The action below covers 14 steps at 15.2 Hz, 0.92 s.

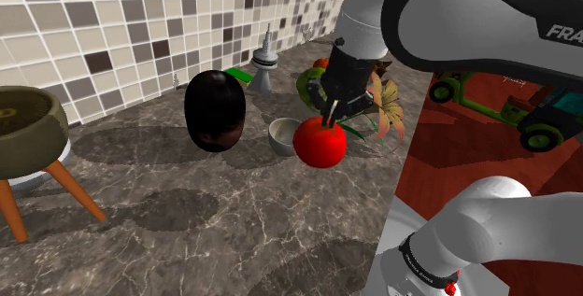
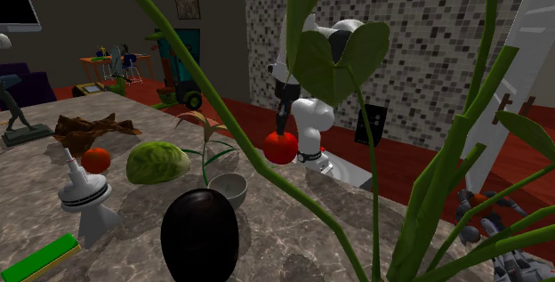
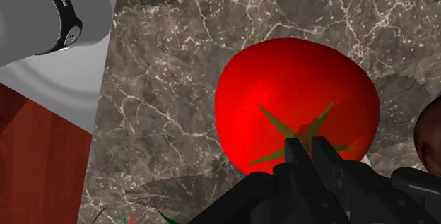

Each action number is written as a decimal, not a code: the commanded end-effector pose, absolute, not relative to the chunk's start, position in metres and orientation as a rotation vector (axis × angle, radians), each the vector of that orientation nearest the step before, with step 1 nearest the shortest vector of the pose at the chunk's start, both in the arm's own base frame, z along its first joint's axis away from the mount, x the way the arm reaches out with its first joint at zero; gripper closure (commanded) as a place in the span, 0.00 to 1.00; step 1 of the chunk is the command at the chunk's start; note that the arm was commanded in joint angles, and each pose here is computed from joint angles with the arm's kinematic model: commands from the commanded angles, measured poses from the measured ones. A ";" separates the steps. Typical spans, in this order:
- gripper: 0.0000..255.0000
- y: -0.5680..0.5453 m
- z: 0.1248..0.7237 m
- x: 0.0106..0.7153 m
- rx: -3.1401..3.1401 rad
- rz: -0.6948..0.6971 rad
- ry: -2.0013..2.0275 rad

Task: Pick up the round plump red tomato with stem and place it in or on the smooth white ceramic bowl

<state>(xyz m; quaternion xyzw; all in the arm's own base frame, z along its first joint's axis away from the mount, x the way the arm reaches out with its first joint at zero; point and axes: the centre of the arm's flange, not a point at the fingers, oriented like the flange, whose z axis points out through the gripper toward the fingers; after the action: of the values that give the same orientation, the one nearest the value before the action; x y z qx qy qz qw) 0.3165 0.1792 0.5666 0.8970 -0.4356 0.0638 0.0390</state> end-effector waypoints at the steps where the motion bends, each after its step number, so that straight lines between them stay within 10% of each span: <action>1: 1.00 0.170 0.575 0.332 2.750 0.195 -1.336; 14: 1.00 0.099 0.635 0.476 2.750 0.195 -1.336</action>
<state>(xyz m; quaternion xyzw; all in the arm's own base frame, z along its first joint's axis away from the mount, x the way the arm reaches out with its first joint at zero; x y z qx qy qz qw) 0.4655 0.1073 0.6289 0.8971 -0.4355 0.0634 0.0392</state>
